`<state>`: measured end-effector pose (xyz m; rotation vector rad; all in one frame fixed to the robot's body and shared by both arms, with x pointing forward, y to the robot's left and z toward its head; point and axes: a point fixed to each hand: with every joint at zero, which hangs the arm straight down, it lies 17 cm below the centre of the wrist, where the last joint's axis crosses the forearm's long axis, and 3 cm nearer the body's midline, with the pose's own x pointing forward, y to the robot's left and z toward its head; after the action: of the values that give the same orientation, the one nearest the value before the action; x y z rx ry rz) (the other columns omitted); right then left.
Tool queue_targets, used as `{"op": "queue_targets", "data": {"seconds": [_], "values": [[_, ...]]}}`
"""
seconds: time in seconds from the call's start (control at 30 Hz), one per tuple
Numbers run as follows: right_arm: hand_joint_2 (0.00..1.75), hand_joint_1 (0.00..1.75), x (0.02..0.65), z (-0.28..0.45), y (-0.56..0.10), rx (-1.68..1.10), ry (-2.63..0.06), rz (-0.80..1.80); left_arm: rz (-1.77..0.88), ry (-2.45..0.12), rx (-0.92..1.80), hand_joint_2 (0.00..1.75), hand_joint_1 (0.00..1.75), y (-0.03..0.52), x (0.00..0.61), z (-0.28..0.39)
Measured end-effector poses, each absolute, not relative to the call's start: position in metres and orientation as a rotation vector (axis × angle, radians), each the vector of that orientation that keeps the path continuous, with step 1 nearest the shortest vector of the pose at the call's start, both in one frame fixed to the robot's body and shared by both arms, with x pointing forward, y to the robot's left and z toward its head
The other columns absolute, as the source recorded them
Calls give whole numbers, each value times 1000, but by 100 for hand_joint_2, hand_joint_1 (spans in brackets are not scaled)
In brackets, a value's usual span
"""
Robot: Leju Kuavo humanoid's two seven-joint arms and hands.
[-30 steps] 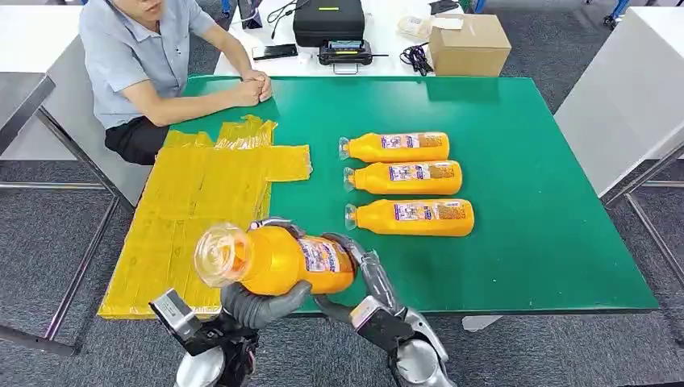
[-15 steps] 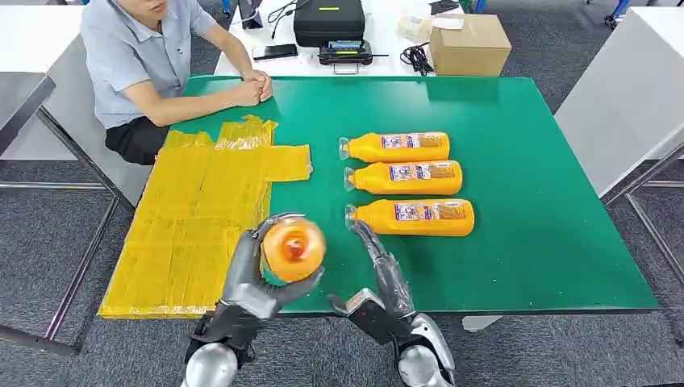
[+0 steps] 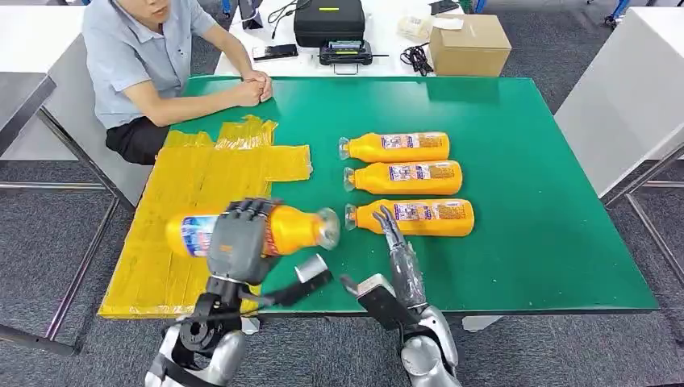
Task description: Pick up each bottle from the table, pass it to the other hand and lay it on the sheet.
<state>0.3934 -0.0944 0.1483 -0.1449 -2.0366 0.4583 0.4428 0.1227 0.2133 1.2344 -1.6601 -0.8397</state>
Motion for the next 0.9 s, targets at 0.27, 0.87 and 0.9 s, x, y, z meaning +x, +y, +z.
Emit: {"op": "queue_targets", "data": {"seconds": [0.27,0.87,0.9], "values": [[175,0,397,148,-100,-140,-2039,437,-933,-1613,1256,175,175,118,452,198],[175,0,404,128,-95,-88,-1998,408,-1180,-1374,1190,175,21,161,491,69],[175,0,404,127,-95,-87,-1996,408,-1181,-1362,1181,175,7,163,491,65]]}}
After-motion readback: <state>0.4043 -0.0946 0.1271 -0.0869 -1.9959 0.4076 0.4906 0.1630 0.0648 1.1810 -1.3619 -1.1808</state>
